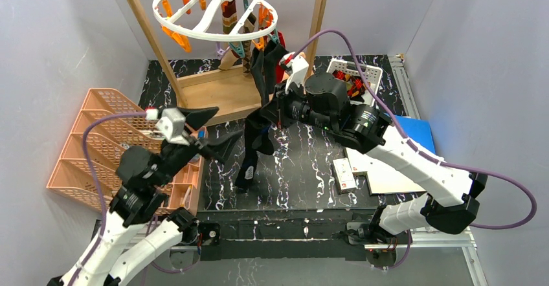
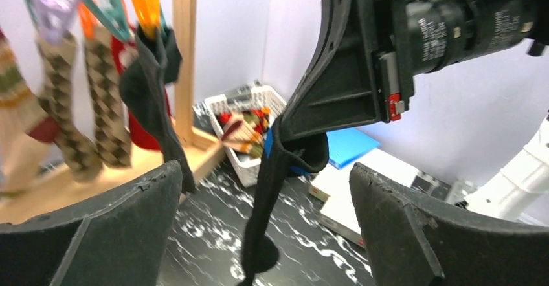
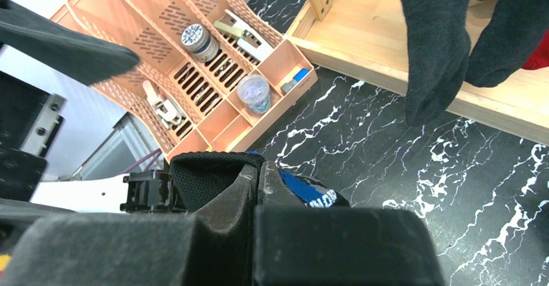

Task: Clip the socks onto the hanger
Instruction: Pick up the sock at the center of the board, then rotate the hanger at the clothesline.

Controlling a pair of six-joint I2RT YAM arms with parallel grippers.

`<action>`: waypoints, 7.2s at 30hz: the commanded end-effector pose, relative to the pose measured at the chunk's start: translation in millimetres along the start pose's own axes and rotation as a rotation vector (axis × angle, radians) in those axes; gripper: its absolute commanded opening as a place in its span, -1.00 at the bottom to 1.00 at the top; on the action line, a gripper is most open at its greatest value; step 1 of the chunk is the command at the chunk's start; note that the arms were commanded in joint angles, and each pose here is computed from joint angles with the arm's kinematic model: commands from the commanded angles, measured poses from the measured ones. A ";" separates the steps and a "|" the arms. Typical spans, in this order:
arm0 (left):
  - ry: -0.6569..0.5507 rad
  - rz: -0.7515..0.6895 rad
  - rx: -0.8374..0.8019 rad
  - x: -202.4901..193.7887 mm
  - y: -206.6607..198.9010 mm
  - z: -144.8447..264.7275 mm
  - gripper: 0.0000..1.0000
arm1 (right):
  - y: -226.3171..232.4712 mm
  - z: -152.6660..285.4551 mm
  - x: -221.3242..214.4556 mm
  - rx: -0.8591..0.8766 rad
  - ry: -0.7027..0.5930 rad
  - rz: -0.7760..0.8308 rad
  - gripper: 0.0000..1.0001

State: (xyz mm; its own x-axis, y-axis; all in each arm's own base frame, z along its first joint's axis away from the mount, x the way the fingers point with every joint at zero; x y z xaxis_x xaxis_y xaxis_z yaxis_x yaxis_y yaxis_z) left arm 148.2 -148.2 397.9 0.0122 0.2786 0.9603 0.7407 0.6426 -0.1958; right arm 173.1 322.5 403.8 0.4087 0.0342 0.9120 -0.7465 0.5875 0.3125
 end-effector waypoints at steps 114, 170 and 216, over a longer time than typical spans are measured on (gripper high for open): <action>-0.072 -0.296 0.381 12.0 62.2 -18.5 -1.00 | -20.0 -44.4 107.0 -0.268 -0.595 0.307 0.50; -0.062 -0.203 0.375 -29.0 64.8 -3.0 -1.00 | -32.3 -106.3 111.2 -0.416 -0.855 0.378 0.64; -0.056 -0.186 0.359 -32.6 63.4 -5.1 -1.00 | -24.9 -107.9 125.6 -0.400 -0.769 0.322 0.17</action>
State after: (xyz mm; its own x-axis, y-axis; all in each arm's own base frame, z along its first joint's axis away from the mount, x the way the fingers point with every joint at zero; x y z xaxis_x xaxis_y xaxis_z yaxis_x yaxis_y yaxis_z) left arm 200.2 -119.3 346.8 -0.1128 0.1296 0.9851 0.4318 0.8993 -0.0689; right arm 306.6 408.2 450.8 -0.3342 -0.1412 0.9319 -0.4719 0.8809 -0.0358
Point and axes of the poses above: each gripper's point midway between its finger pads, its own z axis back along the fingers, its own y axis along the line the jaws close on, x = y × z, the point moved 5 cm from there along z, back along the fingers, and after that the axes turned 3 degrees about z, right-handed, at the moved point
